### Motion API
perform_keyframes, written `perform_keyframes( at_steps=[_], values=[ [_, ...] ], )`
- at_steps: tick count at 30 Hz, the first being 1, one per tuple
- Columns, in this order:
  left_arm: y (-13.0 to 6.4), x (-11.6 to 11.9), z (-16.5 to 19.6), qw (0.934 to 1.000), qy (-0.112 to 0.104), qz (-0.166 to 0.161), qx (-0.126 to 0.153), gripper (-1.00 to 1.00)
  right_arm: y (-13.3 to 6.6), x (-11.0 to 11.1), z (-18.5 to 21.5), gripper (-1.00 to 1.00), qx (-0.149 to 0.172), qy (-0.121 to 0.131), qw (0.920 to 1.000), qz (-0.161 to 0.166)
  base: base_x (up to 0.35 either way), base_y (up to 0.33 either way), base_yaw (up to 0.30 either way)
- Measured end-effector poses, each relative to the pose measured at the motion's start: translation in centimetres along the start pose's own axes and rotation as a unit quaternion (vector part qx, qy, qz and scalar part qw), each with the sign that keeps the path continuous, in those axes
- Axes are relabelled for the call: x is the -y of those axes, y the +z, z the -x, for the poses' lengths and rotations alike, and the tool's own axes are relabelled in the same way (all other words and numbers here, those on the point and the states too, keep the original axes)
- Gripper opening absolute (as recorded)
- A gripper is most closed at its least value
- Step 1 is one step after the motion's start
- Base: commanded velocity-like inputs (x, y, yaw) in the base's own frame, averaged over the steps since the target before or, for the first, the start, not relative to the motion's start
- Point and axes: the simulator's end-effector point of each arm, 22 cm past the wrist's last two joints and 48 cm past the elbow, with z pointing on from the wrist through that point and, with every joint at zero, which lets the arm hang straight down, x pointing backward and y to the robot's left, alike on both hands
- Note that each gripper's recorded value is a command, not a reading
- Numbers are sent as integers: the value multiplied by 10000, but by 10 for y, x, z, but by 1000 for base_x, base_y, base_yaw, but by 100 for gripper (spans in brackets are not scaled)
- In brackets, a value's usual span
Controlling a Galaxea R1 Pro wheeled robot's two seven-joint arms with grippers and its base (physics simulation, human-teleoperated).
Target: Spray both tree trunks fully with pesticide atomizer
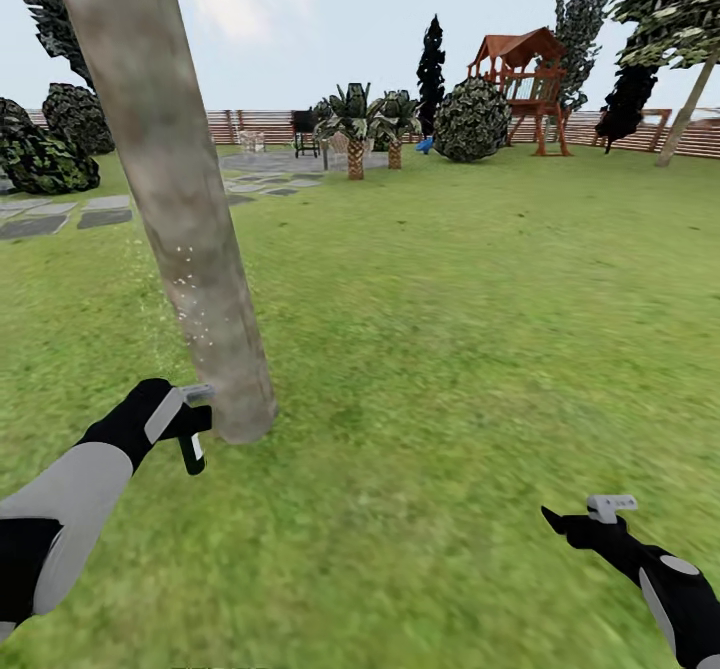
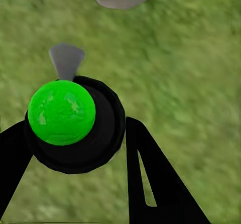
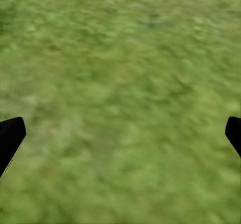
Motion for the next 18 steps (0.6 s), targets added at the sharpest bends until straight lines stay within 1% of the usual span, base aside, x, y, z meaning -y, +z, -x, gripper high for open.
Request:
perform_keyframes(
  at_steps=[2, 4, 5, 6, 7, 8, 9, 13, 18],
  values=[
    [5, -2, -9, 10000, 17, 26, -42, -100, 0, 0, 0, 100, -2, -3, 10000, 1, 3, 1, 261],
    [8, -8, -9, 9999, 7, 85, 87, -100, 0, 0, 0, 100, -2, -5, 10000, 1, 1, 0, 256],
    [10, -14, -10, 9998, 4, 160, 146, -100, 0, 0, 0, 100, -3, -6, 10000, 1, 0, 0, 194],
    [11, -16, -10, 9997, -10, 197, 159, -100, 0, 0, 0, 100, -3, -6, 10000, 0, 0, 0, 82],
    [12, -24, -11, 9993, -1, 345, 174, -100, 0, 0, 0, 100, -3, -5, 10000, 0, 0, 0, 53],
    [12, -26, -11, 9991, -18, 391, 179, -100, 0, 0, 0, 100, -3, -5, 10000, 0, 0, 0, 22],
    [12, -27, -12, 9988, -19, 443, 182, -100, 0, 0, 0, 100, -2, -4, 10000, 0, 0, 0, 11],
    [13, -17, -15, 9991, -48, 382, 169, -100, 0, 0, 0, 100, 4, -1, 10000, -5, 0, -18, 2],
    [13, -16, -15, 9992, -50, 376, 161, -100, 0, 1, 1, 100, 8, -2, 10000, -5, 0, -175, 0]
  ],
)
